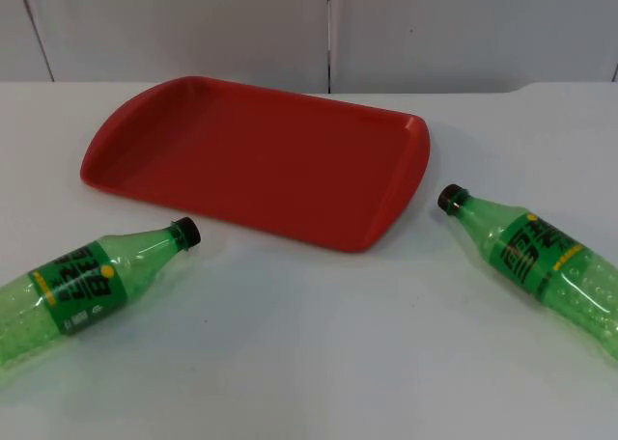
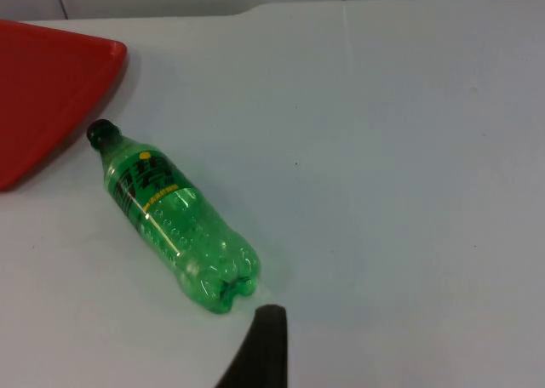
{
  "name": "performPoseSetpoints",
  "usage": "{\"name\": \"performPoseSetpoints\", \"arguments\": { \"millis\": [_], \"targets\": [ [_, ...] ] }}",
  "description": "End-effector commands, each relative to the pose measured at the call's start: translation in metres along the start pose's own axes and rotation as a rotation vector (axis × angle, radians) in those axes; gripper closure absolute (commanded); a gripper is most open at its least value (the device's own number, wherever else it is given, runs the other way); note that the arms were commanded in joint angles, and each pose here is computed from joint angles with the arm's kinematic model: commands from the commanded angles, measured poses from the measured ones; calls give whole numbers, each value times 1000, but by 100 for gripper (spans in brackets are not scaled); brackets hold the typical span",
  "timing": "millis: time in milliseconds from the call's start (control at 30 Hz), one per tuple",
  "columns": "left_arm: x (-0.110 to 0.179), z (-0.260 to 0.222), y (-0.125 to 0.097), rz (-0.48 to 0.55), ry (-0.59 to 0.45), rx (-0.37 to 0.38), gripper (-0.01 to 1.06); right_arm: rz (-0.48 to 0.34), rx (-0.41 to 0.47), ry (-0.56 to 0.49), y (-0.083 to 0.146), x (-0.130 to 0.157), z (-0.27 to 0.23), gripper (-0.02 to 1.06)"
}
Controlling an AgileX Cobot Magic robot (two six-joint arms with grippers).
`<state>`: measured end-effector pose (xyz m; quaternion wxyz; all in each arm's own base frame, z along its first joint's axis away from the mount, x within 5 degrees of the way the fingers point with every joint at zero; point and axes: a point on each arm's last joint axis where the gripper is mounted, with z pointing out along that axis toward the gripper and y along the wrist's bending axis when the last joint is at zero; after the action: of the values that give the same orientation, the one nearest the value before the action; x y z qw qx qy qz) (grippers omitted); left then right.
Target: Place the bottle upright on the tray.
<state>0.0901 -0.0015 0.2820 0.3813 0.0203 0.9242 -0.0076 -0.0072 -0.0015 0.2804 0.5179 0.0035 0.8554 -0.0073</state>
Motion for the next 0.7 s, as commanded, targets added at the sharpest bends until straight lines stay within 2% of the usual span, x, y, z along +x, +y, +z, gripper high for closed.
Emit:
{"name": "performPoseSetpoints", "arguments": {
  "millis": [0,67,167,267,667],
  "targets": [
    [-19,-1,0,-1,-22,8,0,6,4,-6,0,0,0,23],
    [-23,-1,1,-1,-23,8,0,6,4,-6,0,0,0,23],
    [-47,-3,2,0,-24,8,0,6,4,-6,0,0,0,23],
    [-58,0,3,4,-12,9,0,6,4,-6,0,0,0,23],
    [-110,37,6,86,102,52,0,6,4,-6,0,0,0,23]
  ]
}}
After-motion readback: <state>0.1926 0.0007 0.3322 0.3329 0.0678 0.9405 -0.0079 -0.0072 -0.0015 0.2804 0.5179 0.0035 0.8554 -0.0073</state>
